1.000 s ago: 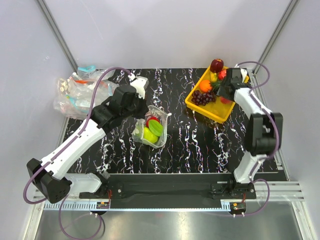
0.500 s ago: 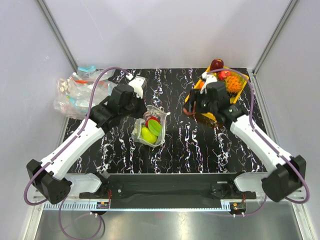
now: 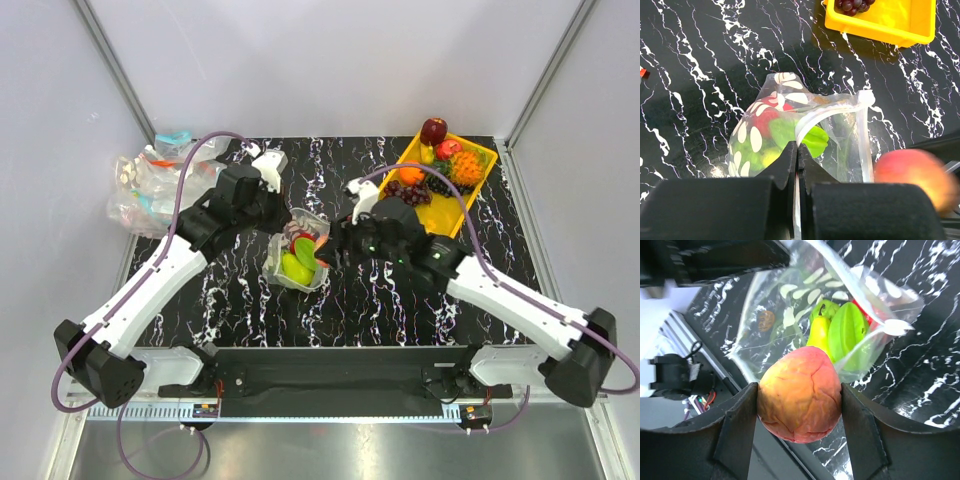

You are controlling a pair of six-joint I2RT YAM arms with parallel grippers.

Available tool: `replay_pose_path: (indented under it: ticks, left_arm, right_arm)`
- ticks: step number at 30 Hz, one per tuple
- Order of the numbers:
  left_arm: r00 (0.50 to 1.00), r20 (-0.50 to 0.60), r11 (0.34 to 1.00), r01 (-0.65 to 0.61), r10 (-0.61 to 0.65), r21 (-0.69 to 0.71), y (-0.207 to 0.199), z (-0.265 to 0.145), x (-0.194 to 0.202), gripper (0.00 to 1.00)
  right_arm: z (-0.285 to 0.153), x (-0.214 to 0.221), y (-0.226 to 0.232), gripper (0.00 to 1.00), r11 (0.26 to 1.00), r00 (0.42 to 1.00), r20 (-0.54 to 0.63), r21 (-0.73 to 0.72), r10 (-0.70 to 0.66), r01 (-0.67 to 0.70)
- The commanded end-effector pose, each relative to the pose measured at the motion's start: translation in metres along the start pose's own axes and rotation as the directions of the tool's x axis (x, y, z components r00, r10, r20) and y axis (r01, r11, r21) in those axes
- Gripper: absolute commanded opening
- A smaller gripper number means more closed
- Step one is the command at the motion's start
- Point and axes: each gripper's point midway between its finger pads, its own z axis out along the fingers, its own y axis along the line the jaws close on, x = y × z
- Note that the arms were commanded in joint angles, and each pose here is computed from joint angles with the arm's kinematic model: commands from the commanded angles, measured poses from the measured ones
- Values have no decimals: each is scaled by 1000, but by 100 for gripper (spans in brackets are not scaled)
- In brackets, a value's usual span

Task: Place the food in the zip-top bag and seal the zipper
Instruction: Place the fake fruit in the zipper food storage bag.

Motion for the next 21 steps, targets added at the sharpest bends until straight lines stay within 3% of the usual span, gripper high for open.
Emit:
replay_pose_path:
  ticks: [1,7,9,10,13,16,21]
  left_arm:
    - [999,52,999,11,-13,35,-4,2,-13,0]
    - [999,51,999,17,-19,45,-5,1,-13,0]
    - [999,50,999,21,-23,46,-4,1,-13,0]
    - [999,50,999,20,-23,51,-5,1,-14,0]
    - [998,47,998,28,-30,49,-4,1,-13,0]
    - [999,39,998,33,-35,45,-2,3,-11,0]
    - [998,29,998,51,-52,42,2,4,-11,0]
  right_arm:
    - [21,-29,13,39,1000,997,83,-14,13,-12]
    - [53,-38,21,42,1000,996,84,-28,16,-14]
    - [62,-37,23,55,1000,998,68,-26,14,-12]
    - [64,-37,22,75,1000,997,69,-17,18,-17]
    - [64,-35,21,90,1000,998,66,7,25,-26]
    - [54,-36,14,87,997,996,75,49,49,-52]
    - [34,-23,-6,69,980,995,35,175,93,-98]
